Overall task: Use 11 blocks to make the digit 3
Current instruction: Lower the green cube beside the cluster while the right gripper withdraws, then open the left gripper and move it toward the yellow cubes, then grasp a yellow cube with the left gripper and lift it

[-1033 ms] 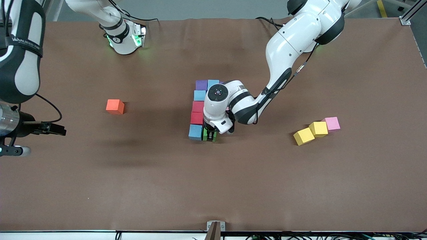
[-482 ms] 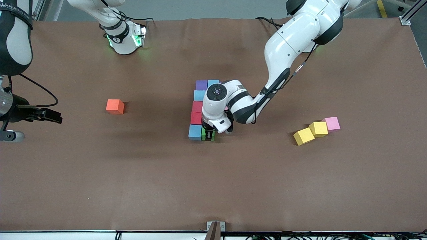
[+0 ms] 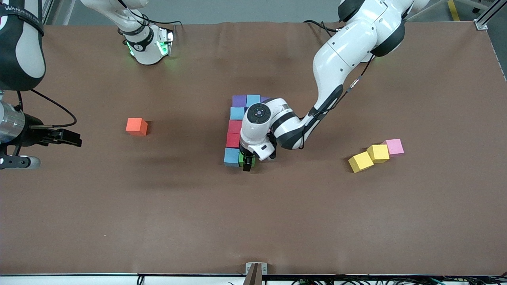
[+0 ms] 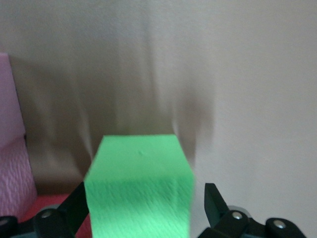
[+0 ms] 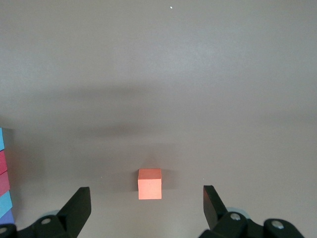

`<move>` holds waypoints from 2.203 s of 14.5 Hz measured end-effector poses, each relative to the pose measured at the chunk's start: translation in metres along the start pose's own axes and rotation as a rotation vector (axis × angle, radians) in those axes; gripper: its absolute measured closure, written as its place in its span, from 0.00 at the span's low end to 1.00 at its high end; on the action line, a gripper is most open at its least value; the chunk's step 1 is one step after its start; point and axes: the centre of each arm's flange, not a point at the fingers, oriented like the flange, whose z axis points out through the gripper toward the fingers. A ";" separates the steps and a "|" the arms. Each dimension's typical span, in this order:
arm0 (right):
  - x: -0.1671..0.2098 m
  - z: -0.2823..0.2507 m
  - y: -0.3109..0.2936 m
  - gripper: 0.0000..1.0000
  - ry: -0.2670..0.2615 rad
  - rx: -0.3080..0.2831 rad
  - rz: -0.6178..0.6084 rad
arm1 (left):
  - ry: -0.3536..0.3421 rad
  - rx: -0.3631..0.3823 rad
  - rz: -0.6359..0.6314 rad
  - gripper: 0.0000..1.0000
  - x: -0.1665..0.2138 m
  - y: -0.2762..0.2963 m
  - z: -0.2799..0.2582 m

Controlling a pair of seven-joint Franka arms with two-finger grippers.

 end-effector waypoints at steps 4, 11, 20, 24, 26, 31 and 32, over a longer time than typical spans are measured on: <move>0.001 -0.004 -0.001 0.00 0.015 -0.021 -0.011 | 0.028 0.005 -0.005 0.00 0.000 0.005 -0.020; -0.009 -0.027 -0.003 0.00 0.050 -0.042 -0.018 | 0.109 0.071 -0.065 0.00 0.021 0.024 -0.064; -0.023 -0.040 0.006 0.00 0.060 -0.020 -0.040 | 0.178 0.151 -0.191 0.00 0.191 0.068 -0.150; -0.023 -0.043 0.014 0.00 0.068 0.000 -0.027 | 0.179 0.151 -0.243 0.00 0.289 0.056 -0.166; -0.023 -0.046 0.014 0.00 0.076 0.001 -0.027 | 0.191 0.129 -0.245 0.00 0.327 0.043 -0.158; -0.025 -0.061 0.012 0.00 0.107 0.015 -0.033 | 0.216 0.098 -0.245 0.00 0.385 0.024 -0.138; -0.026 -0.060 0.012 0.00 0.096 0.015 -0.035 | 0.220 0.089 -0.252 0.00 0.396 0.025 -0.138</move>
